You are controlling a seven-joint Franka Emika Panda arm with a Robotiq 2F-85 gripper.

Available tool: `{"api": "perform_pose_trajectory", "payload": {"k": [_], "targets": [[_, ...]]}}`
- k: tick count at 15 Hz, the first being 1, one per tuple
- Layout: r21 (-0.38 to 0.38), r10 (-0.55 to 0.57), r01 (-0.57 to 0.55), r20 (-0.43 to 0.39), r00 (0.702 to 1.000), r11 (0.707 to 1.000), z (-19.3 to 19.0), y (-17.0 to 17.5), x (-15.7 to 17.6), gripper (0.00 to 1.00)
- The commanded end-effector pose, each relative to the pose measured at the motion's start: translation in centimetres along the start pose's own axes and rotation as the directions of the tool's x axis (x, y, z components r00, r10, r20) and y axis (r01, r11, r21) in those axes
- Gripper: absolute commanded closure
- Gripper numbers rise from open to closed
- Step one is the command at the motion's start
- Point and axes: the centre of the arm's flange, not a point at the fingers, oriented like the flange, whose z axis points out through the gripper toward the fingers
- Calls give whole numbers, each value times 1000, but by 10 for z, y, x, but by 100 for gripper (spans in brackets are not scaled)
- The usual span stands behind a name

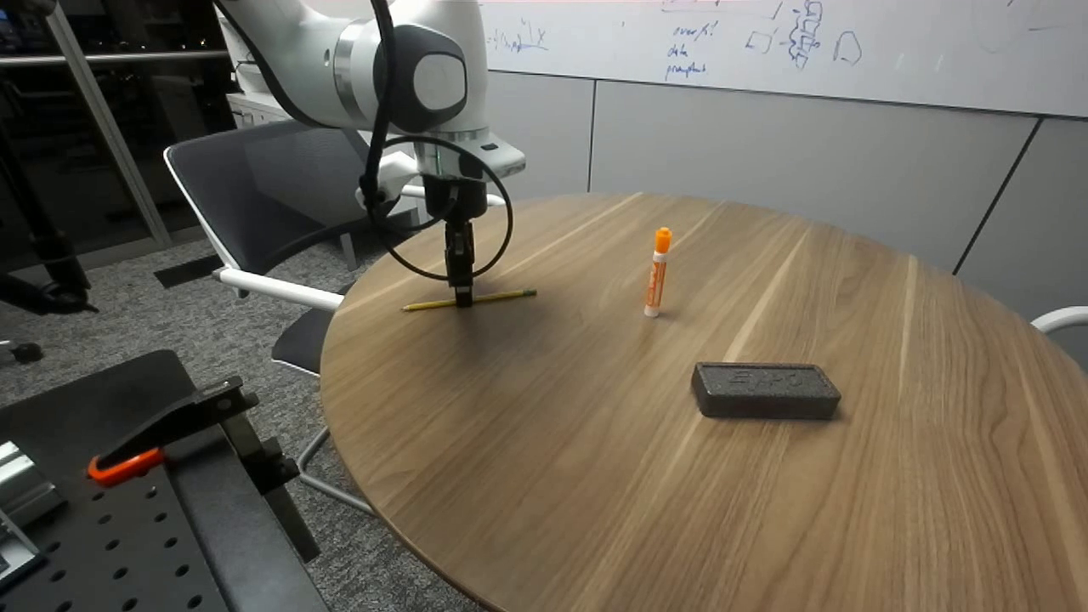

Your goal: Move the pencil to the right

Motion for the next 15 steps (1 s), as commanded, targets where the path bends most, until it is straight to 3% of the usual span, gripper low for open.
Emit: {"api": "perform_pose_trajectory", "payload": {"k": [1, 3, 8, 11, 15], "targets": [[-24, 23, -23, -22, 1000, 999, 4, -12, 6, 88], [-15, 30, -30, -18, 999, 999, -3, -13, 7, 99], [-30, 27, -27, -2, 1000, 999, -25, -7, 3, 98], [-21, -26, 26, -7, 1000, 999, -78, 38, -11, 98], [-138, -78, 74, -20, 997, 988, -92, 106, 4, 98]]}}
